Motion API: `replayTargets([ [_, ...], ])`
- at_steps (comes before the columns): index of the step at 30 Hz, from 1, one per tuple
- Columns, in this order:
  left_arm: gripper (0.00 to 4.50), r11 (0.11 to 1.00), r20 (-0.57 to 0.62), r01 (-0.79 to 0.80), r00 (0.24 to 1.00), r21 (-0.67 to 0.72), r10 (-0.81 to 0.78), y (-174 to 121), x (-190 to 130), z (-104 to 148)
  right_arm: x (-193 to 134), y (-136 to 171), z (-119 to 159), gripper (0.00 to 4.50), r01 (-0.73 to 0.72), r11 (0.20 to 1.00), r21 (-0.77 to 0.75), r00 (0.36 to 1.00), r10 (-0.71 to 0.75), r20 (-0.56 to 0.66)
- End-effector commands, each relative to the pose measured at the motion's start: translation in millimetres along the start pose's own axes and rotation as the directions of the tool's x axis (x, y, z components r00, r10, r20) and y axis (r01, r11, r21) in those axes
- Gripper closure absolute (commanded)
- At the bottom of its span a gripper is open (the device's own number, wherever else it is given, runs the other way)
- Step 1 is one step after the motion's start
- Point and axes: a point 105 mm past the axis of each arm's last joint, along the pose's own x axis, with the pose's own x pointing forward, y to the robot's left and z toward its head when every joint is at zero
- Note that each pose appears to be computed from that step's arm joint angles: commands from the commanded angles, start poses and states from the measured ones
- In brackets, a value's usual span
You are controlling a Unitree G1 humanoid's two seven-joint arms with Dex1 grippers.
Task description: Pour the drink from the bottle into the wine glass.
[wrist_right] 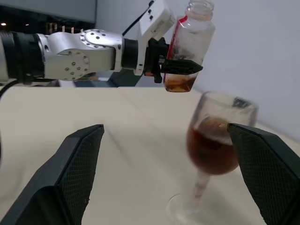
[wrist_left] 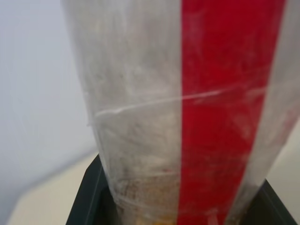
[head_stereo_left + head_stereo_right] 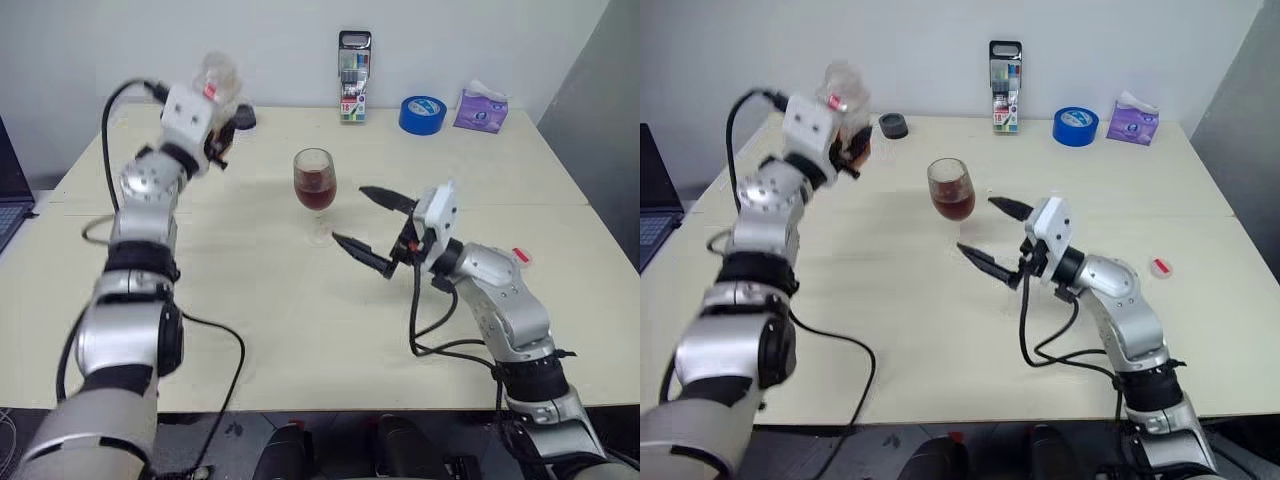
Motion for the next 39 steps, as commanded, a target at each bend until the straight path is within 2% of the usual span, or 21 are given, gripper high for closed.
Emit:
replayTargets([
  [1, 2.84, 0.985, 0.066, -0.133, 0.988, -0.106, 0.14, 19, -20, 16, -7, 16, 10, 0.0, -0.1, 0.995, -0.022, 0.994, 0.101, 0.031],
  [4, 2.84, 0.955, 0.014, -0.179, 0.982, -0.235, 0.187, 15, -41, -10, -14, 21, 3, 0.0, -0.143, 0.989, -0.021, 0.99, 0.143, 0.006],
  [8, 2.84, 0.935, -0.039, -0.211, 0.977, -0.285, 0.208, 5, -62, -37, -13, 20, -5, 0.0, -0.143, 0.989, -0.022, 0.99, 0.143, -0.008],
  [20, 2.84, 0.912, -0.102, -0.205, 0.978, -0.356, 0.18, -9, -83, -76, -6, 15, -2, 0.0, -0.109, 0.994, -0.016, 0.994, 0.109, 0.008],
  [29, 2.84, 0.903, -0.136, -0.193, 0.979, -0.384, 0.152, -14, -86, -93, -1, 11, -5, 0.0, -0.083, 0.996, -0.017, 0.997, 0.083, 0.005],
  [37, 0.28, 0.904, -0.132, -0.173, 0.982, -0.392, 0.131, -17, -90, -94, -3, 12, -8, 0.0, -0.079, 0.997, -0.005, 0.997, 0.079, -0.007],
  [38, 0.02, 0.905, -0.132, -0.171, 0.983, -0.39, 0.129, -18, -91, -94, -4, 13, -9, 0.0, -0.078, 0.997, -0.003, 0.997, 0.078, -0.011],
  [39, 0.02, 0.906, -0.134, -0.172, 0.983, -0.387, 0.129, -18, -93, -94, -6, 14, -11, 0.0, -0.076, 0.997, 0.001, 0.997, 0.076, -0.018],
])
